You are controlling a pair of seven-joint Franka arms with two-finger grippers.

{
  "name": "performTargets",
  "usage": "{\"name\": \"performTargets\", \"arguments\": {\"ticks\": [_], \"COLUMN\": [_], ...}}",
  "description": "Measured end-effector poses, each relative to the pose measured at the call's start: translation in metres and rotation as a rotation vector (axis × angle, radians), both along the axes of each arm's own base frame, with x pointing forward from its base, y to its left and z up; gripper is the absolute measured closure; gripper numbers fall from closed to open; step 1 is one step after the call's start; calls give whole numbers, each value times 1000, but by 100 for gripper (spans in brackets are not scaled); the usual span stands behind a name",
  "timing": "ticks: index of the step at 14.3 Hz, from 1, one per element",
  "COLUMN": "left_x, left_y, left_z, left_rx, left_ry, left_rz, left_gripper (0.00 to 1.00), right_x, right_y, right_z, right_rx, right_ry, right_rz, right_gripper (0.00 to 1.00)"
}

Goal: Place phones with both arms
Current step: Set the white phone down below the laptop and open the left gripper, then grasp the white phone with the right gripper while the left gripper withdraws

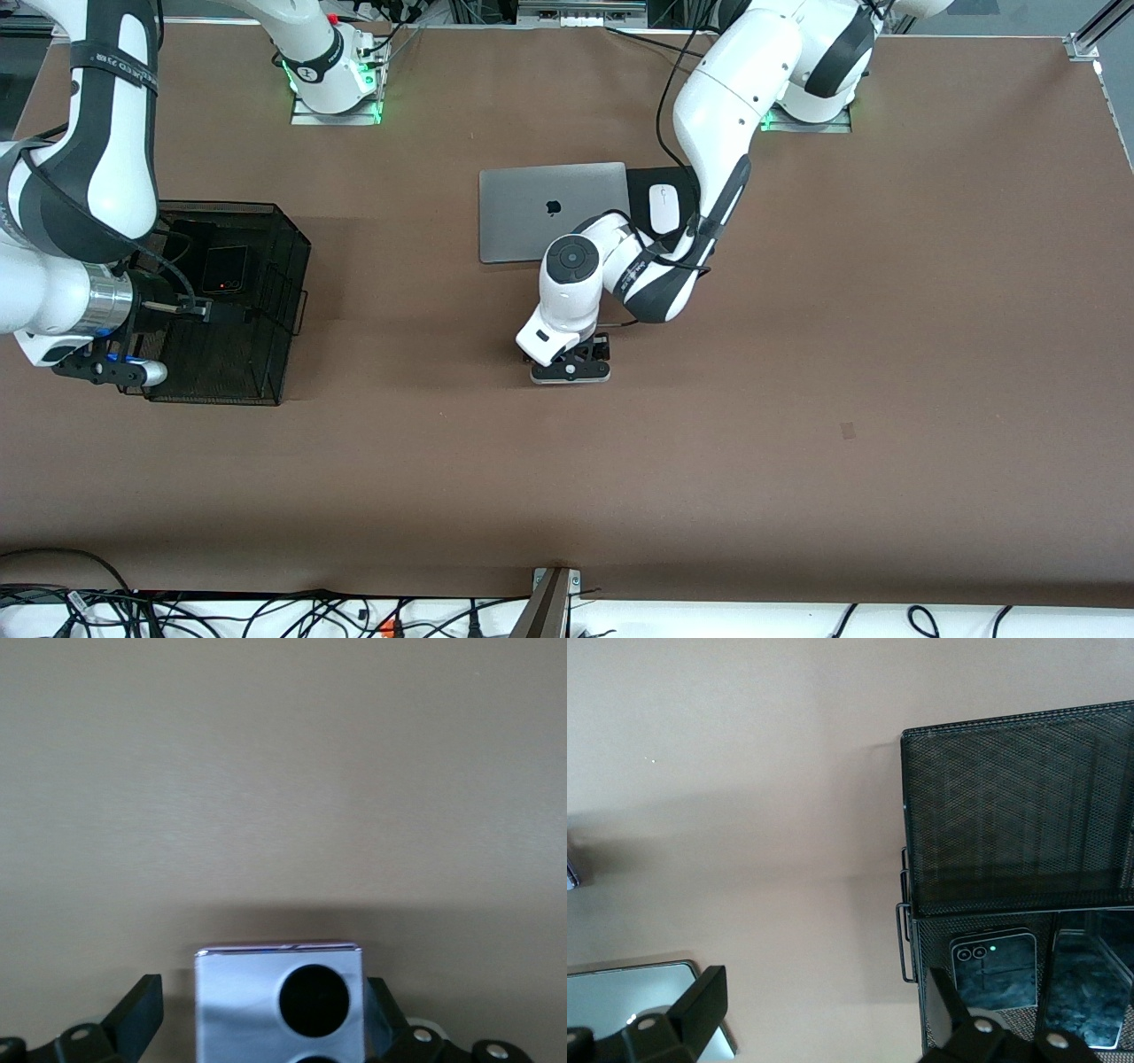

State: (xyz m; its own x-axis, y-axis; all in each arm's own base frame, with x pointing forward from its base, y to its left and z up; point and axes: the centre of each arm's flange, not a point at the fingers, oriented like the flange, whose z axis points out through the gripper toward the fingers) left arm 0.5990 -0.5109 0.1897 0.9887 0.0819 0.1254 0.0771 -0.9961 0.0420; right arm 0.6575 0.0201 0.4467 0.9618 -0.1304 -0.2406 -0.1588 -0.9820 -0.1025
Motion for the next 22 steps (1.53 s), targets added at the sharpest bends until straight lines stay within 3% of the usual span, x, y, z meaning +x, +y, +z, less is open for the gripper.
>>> {"name": "performTargets", "arguments": {"ticks": [7, 13, 18, 22], "left_x": [55, 86, 82, 60], "left_y": [101, 259, 382, 441], "left_z": [151, 264, 340, 385], "left_rx": [96, 148, 134, 131], "left_ry": [75, 174, 158, 162], "left_rz": [-4, -73, -94, -129], "left_gripper": [0, 0, 0, 0], "right_x": [0, -6, -26, -49], "right_y": [26, 182, 326, 400], "right_z": [4, -11, -83, -159], "right_rx": [5, -29, 0, 39], "right_ry": [-15, -120, -223, -236], "right_rz": [39, 117, 118, 205], "right_gripper": [0, 0, 0, 0]}}
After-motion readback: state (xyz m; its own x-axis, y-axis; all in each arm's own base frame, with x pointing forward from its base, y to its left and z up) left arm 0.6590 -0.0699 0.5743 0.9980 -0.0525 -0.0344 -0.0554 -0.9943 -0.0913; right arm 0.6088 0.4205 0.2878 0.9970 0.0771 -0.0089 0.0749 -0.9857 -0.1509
